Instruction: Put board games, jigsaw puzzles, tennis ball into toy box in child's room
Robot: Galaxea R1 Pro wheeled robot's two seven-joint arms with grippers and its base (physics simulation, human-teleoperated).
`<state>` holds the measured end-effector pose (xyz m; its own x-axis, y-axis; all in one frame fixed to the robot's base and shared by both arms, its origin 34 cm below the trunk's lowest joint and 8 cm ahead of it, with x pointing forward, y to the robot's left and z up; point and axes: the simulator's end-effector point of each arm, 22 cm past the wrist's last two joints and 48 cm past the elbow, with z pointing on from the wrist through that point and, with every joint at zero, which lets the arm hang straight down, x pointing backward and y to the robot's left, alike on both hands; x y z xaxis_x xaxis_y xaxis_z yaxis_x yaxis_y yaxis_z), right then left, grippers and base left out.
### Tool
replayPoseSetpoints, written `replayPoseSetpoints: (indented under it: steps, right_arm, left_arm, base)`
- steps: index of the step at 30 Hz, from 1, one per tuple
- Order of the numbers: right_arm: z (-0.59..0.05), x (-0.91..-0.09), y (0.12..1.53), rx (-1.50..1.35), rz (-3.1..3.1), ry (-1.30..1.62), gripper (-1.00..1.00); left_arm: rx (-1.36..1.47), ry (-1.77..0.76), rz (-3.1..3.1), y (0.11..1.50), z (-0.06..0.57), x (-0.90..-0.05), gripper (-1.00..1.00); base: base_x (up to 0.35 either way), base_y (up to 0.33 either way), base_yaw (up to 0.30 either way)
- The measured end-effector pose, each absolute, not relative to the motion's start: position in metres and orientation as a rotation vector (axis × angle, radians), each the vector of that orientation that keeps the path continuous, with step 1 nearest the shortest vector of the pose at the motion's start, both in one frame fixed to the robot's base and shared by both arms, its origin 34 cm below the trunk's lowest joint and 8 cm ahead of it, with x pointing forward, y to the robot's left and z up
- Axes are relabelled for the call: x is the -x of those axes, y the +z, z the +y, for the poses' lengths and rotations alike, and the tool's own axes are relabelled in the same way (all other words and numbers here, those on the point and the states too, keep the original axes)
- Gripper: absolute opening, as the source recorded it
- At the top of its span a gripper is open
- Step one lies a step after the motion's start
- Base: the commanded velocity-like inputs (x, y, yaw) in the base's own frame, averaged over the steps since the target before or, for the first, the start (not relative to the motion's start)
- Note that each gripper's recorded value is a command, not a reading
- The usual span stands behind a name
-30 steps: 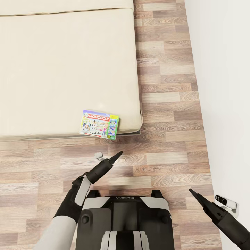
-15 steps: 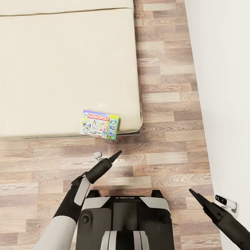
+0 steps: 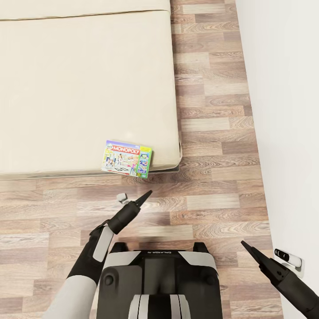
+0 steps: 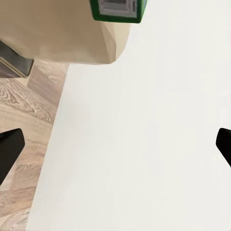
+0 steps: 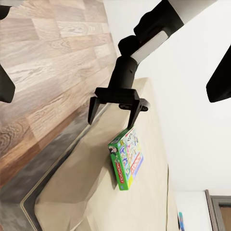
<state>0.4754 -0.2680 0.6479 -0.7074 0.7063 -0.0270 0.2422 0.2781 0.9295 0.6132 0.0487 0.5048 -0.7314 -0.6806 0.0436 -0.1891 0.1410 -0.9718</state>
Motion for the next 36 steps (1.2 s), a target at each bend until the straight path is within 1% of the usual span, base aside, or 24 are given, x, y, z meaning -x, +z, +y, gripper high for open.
replayPoseSetpoints:
  steps: [36]
  right_arm:
    - [-0.266, -0.477, 0.649, -0.844, 2.113, 1.425, 1.0]
  left_arm:
    - [0.889, -1.577, 1.98, 0.502, 0.067, -0.62, 1.0]
  base:
    - [0.001, 0.0, 0.0]
